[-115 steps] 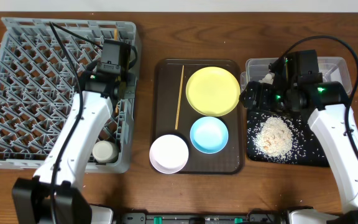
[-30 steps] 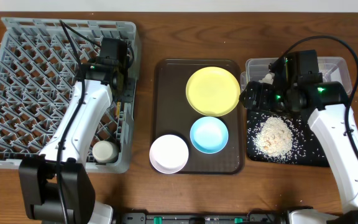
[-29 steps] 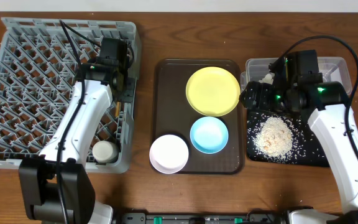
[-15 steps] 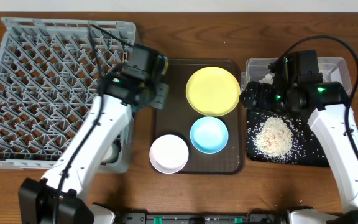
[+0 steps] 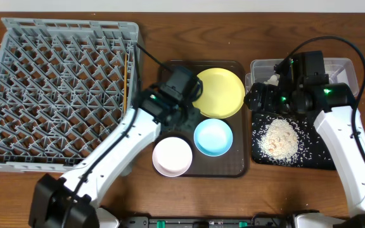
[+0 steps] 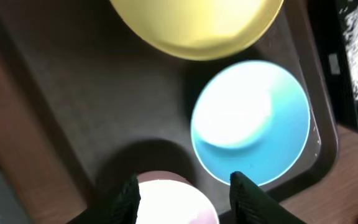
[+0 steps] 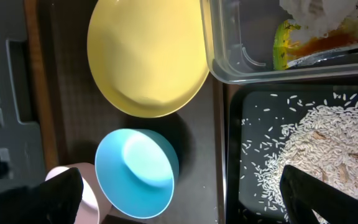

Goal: Sort waste into correct bins and load items into the dishwasher

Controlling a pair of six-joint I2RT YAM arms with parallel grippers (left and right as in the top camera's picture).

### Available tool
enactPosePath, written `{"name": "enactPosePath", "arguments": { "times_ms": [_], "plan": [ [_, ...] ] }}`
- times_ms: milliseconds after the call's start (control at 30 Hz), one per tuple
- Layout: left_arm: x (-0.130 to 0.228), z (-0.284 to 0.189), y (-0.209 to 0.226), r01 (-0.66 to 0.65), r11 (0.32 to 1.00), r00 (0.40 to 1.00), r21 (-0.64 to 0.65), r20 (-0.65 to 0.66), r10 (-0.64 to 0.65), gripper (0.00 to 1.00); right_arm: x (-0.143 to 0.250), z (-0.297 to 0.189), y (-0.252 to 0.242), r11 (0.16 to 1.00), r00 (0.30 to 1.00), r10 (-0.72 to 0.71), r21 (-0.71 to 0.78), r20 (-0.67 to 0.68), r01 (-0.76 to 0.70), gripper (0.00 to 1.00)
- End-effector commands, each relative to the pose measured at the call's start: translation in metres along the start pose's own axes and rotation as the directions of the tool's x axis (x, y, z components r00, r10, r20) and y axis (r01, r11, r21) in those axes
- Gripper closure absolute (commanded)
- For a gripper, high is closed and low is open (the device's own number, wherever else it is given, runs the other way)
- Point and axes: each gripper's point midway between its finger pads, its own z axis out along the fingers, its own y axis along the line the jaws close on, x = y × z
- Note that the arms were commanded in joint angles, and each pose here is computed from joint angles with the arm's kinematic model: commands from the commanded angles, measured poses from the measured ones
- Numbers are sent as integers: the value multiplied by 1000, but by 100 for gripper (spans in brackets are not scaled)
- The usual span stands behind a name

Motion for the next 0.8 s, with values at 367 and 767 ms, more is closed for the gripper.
{"name": "enactPosePath", "arguments": {
  "times_ms": [367, 767],
  "plan": [
    [29, 73, 0, 75, 997, 984, -33, -159, -79, 53, 0, -1, 4, 1000, 1000, -27, -4, 4, 27, 1],
    [43, 114, -3, 63, 997, 969, -38, -237, -71, 74, 0, -1, 4, 1000, 1000, -27, -4, 4, 27, 1]
  ]
}}
